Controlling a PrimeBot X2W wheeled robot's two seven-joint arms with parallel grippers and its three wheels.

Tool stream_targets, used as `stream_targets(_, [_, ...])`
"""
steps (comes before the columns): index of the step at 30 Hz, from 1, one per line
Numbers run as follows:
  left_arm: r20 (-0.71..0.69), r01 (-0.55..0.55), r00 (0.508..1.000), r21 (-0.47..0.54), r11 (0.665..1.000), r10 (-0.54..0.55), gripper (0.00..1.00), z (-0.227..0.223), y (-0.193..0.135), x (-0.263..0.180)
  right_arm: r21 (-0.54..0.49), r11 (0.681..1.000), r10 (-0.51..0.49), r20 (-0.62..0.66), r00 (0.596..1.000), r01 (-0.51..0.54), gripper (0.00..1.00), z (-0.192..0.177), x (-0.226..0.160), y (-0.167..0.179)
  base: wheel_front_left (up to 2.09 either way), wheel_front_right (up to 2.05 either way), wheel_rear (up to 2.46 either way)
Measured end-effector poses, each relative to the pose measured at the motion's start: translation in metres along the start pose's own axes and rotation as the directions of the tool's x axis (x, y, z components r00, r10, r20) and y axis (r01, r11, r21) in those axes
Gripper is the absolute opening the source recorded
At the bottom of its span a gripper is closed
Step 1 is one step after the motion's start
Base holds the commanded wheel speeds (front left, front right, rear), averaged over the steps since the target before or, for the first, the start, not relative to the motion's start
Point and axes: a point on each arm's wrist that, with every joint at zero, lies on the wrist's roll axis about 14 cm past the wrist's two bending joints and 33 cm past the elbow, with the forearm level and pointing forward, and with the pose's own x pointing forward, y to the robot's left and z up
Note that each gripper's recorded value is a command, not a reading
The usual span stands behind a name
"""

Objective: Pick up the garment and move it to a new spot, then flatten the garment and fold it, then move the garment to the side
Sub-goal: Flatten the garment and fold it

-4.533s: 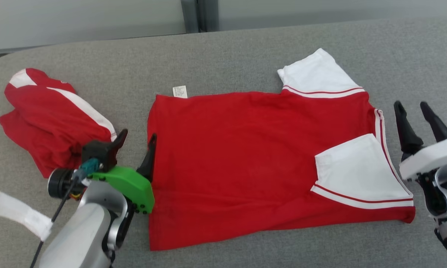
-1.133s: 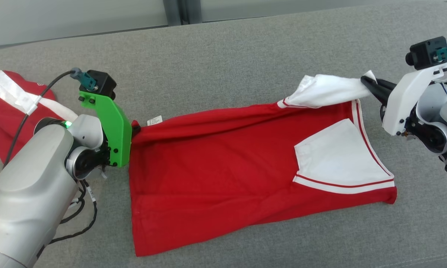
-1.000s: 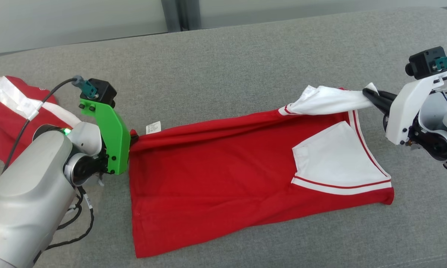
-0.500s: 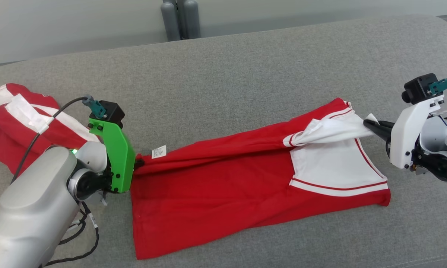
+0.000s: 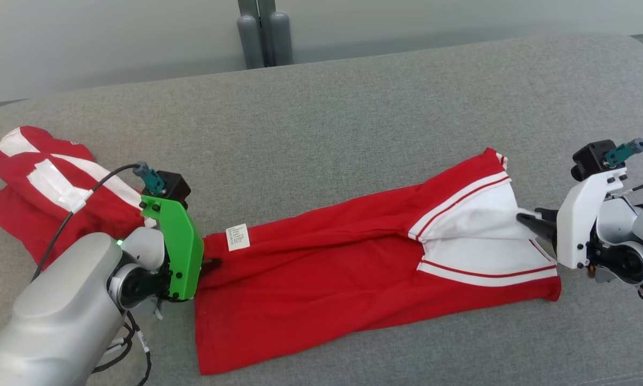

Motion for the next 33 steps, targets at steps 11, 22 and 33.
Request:
stream_targets(11, [0.159, -0.032, 0.987, 0.016, 0.999, 0.029, 1.0, 0.019, 0.0, -0.029, 0.057, 0.998, 0.014, 0.093, 0.996, -0.019, 1.0, 0.003, -0.021, 0.007, 0.0, 0.0, 0.0])
stream_targets(22, [0.662, -0.195, 0.732, -0.027, 0.98, 0.164, 1.0, 0.073, 0.02, -0.106, 0.082, 0.996, -0.025, 0.602, 0.798, -0.03, 1.0, 0.075, -0.063, 0.01, 0.0, 0.0, 0.0])
stream_targets(33, [0.892, -0.31, 0.341, -0.191, 0.932, 0.296, 1.0, 0.057, 0.026, -0.173, 0.163, 0.986, -0.156, 0.848, 0.507, 0.031, 1.0, 0.105, -0.114, 0.004, 0.0, 0.0, 0.0])
